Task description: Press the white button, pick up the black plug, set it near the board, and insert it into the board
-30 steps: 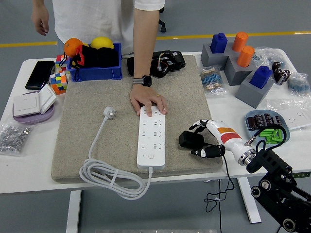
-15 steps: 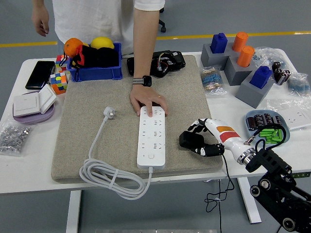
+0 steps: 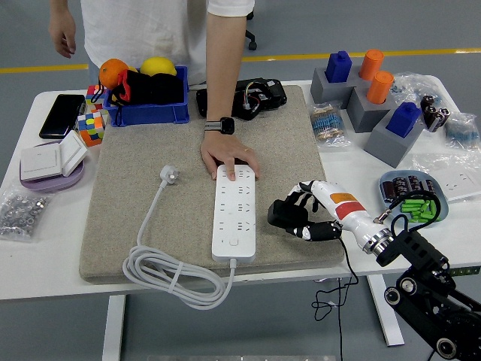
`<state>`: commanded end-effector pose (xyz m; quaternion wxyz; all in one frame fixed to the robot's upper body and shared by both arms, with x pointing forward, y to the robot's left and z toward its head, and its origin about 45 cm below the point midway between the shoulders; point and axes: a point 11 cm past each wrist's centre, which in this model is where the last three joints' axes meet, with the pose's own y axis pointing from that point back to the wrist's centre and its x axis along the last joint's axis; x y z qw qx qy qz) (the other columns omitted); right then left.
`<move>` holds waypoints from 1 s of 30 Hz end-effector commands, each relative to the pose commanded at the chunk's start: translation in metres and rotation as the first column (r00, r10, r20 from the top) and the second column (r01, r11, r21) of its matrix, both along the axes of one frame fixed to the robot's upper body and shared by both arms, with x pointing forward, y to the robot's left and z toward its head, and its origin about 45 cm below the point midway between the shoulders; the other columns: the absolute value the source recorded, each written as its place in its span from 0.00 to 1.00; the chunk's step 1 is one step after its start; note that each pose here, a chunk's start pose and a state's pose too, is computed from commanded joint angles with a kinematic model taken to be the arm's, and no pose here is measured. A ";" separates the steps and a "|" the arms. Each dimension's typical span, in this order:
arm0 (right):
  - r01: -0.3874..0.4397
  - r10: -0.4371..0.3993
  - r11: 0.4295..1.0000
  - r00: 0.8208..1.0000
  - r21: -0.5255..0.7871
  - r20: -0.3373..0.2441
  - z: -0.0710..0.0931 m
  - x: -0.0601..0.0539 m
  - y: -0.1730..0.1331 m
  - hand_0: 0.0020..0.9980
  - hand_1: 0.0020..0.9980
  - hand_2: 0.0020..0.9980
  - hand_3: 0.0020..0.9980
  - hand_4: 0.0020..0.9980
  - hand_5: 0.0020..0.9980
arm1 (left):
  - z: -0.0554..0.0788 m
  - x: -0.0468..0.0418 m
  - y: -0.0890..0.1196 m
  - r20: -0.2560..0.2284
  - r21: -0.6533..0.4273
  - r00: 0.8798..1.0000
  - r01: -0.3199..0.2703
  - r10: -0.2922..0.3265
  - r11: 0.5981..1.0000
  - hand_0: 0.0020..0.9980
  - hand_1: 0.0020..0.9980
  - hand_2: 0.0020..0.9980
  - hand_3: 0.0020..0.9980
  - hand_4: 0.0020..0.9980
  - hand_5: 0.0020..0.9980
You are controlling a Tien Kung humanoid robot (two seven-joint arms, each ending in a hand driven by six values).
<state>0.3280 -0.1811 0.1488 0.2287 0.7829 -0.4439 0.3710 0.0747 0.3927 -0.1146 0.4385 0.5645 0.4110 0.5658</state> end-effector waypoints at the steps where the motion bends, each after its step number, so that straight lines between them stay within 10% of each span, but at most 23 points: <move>1: -0.004 0.004 1.000 1.000 0.008 0.007 0.003 0.000 0.002 0.27 0.19 0.17 0.53 0.77 0.00 | 0.000 -0.0001 0.000 0.000 0.000 1.000 0.000 0.000 1.000 0.47 0.50 0.51 0.58 0.57 0.28; 10: -0.080 0.077 0.994 0.996 0.070 0.052 0.021 -0.004 0.026 0.21 0.13 0.14 0.53 0.77 0.00 | 0.000 0.0008 0.001 0.002 0.002 1.000 -0.002 0.002 1.000 0.47 0.50 0.51 0.58 0.57 0.28; 30: -0.184 0.183 0.983 0.982 0.014 0.053 0.009 -0.004 0.059 0.19 0.12 0.13 0.53 0.77 0.00 | 0.001 0.0012 0.002 0.000 0.005 1.000 0.002 -0.002 1.000 0.47 0.50 0.51 0.58 0.57 0.28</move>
